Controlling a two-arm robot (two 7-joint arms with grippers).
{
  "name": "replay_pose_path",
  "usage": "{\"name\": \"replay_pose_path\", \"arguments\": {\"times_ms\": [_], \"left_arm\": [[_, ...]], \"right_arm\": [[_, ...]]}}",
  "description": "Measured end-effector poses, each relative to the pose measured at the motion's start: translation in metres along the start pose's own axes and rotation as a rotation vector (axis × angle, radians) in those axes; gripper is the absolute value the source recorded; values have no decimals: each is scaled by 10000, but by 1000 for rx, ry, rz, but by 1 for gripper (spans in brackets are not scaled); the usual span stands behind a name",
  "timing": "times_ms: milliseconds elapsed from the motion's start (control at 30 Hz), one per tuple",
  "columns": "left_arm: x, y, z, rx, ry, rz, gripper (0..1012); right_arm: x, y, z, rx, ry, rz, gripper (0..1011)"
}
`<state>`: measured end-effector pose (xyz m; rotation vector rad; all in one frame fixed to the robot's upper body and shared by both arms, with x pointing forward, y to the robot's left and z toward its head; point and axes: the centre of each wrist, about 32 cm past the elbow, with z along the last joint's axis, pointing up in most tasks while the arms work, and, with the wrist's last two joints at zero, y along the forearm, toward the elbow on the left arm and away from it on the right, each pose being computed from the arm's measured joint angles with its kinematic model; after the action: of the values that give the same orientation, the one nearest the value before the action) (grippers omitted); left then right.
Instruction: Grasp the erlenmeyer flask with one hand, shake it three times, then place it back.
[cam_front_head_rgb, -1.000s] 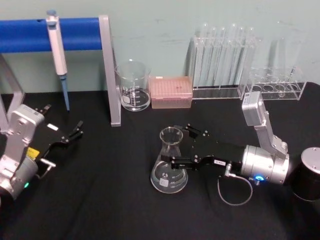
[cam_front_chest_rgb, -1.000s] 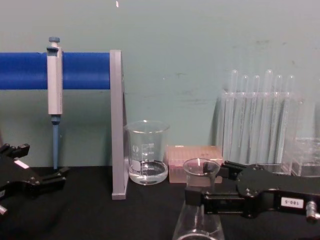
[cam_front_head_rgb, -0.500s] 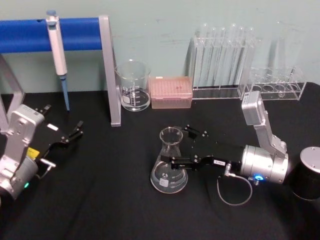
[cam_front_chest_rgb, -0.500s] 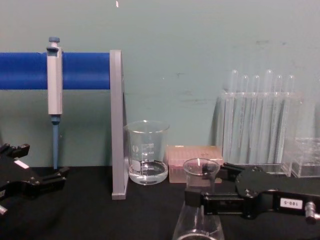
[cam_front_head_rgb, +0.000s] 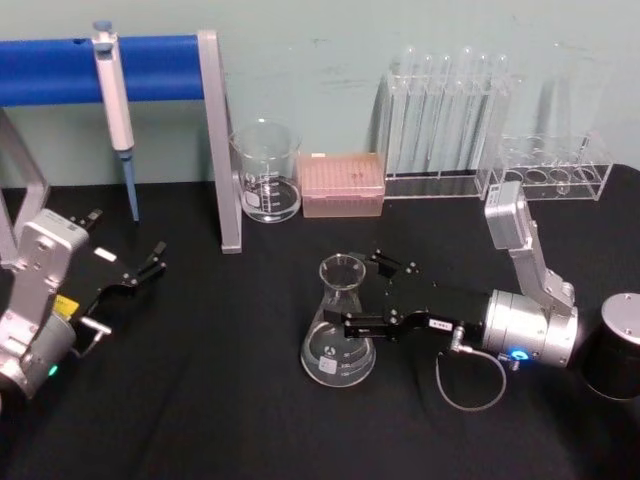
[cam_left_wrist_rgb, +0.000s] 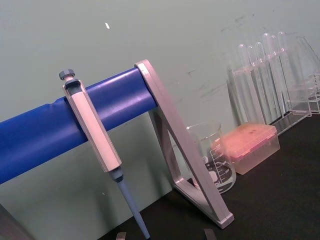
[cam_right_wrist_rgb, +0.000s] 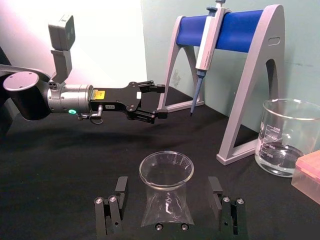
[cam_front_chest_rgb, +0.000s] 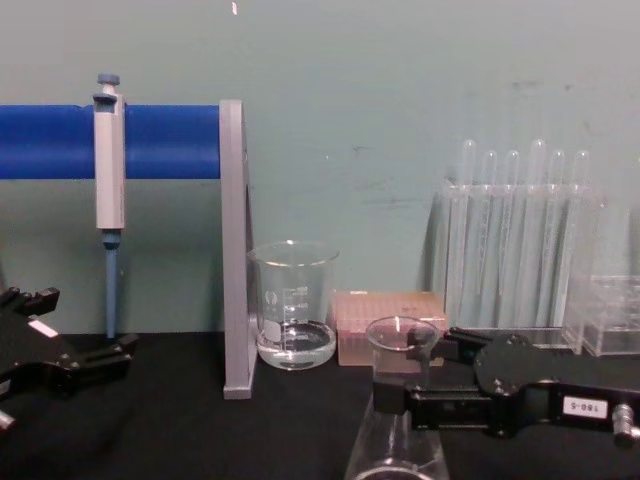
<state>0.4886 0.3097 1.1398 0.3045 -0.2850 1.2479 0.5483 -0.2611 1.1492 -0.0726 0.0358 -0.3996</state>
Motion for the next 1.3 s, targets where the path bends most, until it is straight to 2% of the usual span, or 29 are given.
{"name": "replay_pose_path", "arguments": {"times_ms": [833, 967, 1300], "left_arm": [[0, 0, 0, 0, 0, 0, 1001], [0, 0, 0, 0, 0, 0, 1001], [0, 0, 0, 0, 0, 0, 1001]], "right_arm": [[-2, 1, 3, 0, -2, -1, 995], [-2, 1, 3, 0, -2, -1, 948], [-2, 1, 3, 0, -2, -1, 656]]}}
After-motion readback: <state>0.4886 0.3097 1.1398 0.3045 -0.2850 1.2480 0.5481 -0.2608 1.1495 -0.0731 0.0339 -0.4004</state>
